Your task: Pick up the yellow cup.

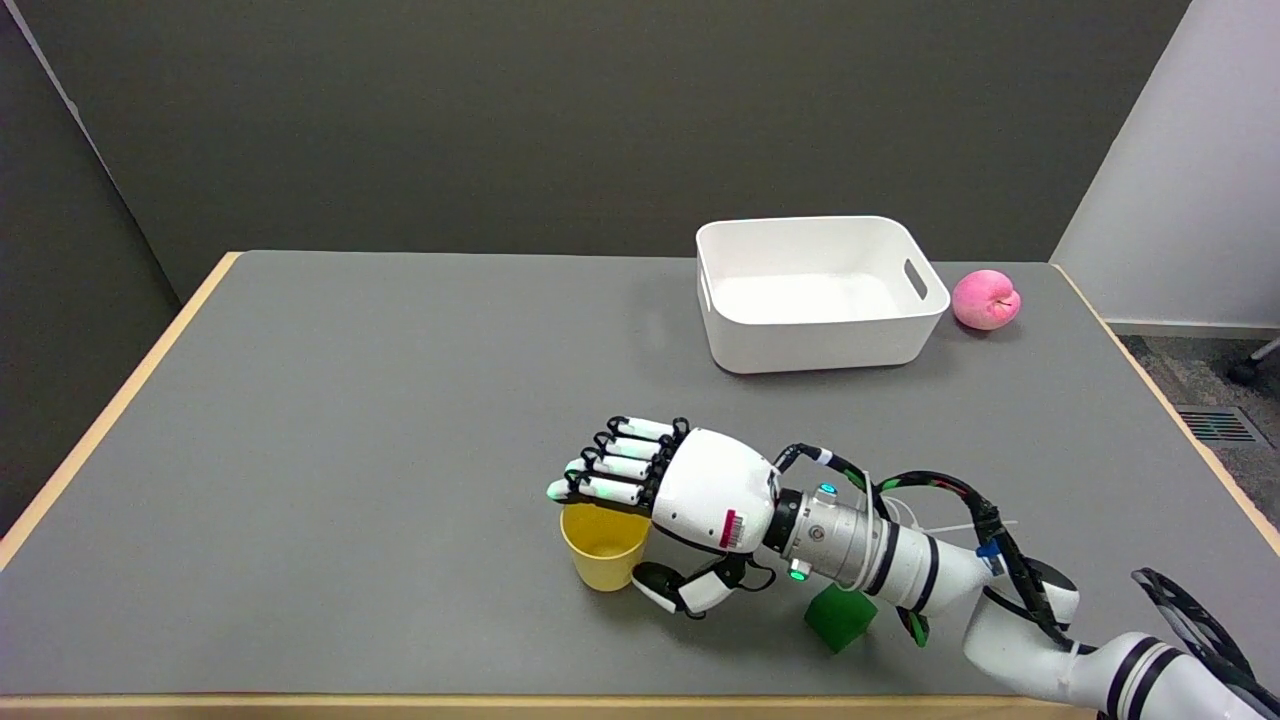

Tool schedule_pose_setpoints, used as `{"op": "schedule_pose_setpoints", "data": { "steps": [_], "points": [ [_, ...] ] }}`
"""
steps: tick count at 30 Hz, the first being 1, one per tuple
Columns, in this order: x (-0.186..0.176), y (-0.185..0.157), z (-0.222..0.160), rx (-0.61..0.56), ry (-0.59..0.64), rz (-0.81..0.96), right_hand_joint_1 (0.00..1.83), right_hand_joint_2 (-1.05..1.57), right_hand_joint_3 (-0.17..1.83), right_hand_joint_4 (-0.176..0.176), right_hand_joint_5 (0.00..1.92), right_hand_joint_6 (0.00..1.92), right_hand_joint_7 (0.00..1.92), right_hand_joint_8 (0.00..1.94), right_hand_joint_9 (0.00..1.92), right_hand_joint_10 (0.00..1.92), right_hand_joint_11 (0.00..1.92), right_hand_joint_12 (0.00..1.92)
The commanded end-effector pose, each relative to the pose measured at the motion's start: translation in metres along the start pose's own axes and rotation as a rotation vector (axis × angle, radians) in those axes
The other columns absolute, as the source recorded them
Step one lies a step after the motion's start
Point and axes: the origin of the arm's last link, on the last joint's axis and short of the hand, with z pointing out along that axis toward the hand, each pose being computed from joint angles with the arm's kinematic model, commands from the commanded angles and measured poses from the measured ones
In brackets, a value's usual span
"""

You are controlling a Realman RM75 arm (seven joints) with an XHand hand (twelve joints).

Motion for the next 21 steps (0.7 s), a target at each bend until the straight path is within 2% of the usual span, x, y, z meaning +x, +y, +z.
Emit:
{"op": "schedule_pose_setpoints", "data": {
  "steps": [1, 5, 12, 16, 17, 18, 19, 20, 21],
  "points": [
    [-0.0025, 0.0032, -0.0031, -0.014, 0.0, 0.017, 0.99, 0.71, 0.93, 0.102, 0.39, 0.9, 0.53, 0.59, 0.46, 0.98, 0.43, 1.54],
    [-0.0038, 0.0028, -0.0043, -0.01, 0.0, 0.022, 1.0, 0.73, 0.93, 0.11, 0.41, 0.97, 0.57, 0.67, 0.5, 1.03, 0.49, 1.58],
    [-0.006, 0.0032, -0.005, -0.013, -0.005, 0.022, 1.0, 0.73, 0.93, 0.114, 0.41, 0.98, 0.58, 0.69, 0.52, 1.05, 0.5, 1.59],
    [-0.006, 0.004, -0.0049, -0.018, -0.006, 0.02, 1.0, 0.75, 0.9, 0.116, 0.45, 1.05, 0.62, 0.79, 0.56, 1.11, 0.54, 1.62],
    [-0.0062, 0.0046, -0.005, -0.02, -0.007, 0.02, 0.95, 0.89, 0.7, 0.121, 0.51, 1.23, 0.64, 0.84, 0.59, 1.14, 0.56, 1.65],
    [-0.0065, 0.0051, -0.0052, -0.023, -0.009, 0.019, 0.86, 1.13, 0.36, 0.129, 0.59, 1.52, 0.68, 0.92, 0.63, 1.18, 0.61, 1.69],
    [-0.0067, 0.0058, -0.0055, -0.025, -0.01, 0.019, 0.95, 1.19, 0.26, 0.073, 0.6, 1.59, 0.72, 1.06, 0.65, 1.2, 0.62, 1.71],
    [-0.0069, 0.0067, -0.0059, -0.029, -0.01, 0.019, 1.08, 1.19, 0.2, -0.003, 0.59, 1.62, 0.77, 1.23, 0.66, 1.22, 0.64, 1.72],
    [-0.0069, 0.0073, -0.006, -0.032, -0.01, 0.02, 1.14, 1.19, 0.18, -0.035, 0.59, 1.62, 0.8, 1.3, 0.68, 1.24, 0.65, 1.72]
  ]
}}
